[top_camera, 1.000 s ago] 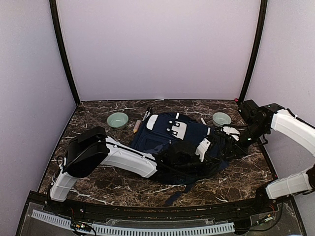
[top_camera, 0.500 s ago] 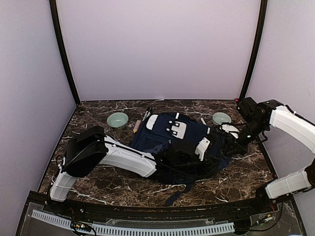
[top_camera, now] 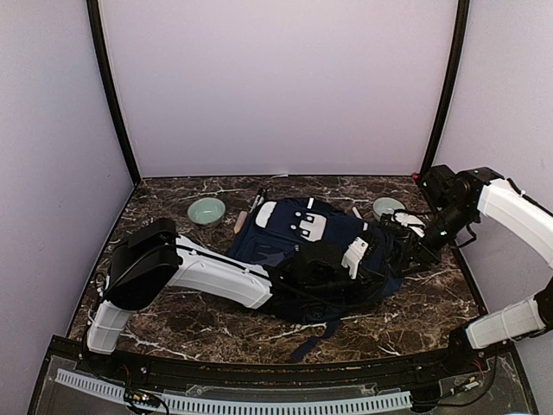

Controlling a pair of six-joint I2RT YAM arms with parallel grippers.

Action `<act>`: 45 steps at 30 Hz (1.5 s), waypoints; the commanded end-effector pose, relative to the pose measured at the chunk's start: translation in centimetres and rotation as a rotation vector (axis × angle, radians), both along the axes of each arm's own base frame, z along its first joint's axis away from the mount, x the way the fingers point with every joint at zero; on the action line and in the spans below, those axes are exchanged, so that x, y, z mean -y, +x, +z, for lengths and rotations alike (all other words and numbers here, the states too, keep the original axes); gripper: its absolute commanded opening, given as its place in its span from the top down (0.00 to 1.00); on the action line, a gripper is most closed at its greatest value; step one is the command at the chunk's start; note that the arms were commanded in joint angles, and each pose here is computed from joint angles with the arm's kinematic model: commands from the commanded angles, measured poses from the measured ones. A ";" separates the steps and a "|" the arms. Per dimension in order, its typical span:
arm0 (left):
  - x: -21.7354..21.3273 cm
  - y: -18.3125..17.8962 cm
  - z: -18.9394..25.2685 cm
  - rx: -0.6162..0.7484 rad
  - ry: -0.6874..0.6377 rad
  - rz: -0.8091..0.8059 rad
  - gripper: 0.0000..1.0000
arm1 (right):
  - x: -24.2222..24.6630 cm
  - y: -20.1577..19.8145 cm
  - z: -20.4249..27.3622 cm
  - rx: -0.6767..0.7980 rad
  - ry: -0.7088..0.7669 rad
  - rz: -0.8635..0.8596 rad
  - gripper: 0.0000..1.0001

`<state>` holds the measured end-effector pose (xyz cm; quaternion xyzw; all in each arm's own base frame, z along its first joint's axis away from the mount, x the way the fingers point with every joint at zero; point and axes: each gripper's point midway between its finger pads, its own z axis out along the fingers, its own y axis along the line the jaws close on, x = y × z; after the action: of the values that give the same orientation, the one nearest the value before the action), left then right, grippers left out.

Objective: Pack the student bag
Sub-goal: Grab the largest pocket of the student bag, then zip the student bag into the largest pocket of the bag.

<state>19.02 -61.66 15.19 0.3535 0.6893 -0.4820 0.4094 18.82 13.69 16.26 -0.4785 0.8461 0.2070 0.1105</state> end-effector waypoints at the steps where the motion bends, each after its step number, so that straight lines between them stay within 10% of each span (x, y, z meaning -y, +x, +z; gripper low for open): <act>1: -1.1 0.6 12.2 0.096 -0.259 0.027 1.00 | -1.4 -0.1 -0.5 -0.052 0.076 0.008 0.54; 16: -1.1 0.7 13.0 0.107 -0.269 0.035 1.00 | -2.1 0.5 -2.8 -0.119 0.049 0.011 0.57; 28: -1.6 0.7 12.5 0.109 -0.245 0.041 1.00 | -2.0 -0.5 -2.1 -0.131 0.046 0.029 1.00; 45: -3.2 -0.5 10.0 0.066 -0.143 -0.008 1.00 | 3.9 2.6 -2.1 -0.012 -0.107 -0.112 1.00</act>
<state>18.03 -59.27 15.45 0.3658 0.7056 -0.4649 0.3900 20.19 11.70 13.96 -0.4400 0.8697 0.2105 0.0763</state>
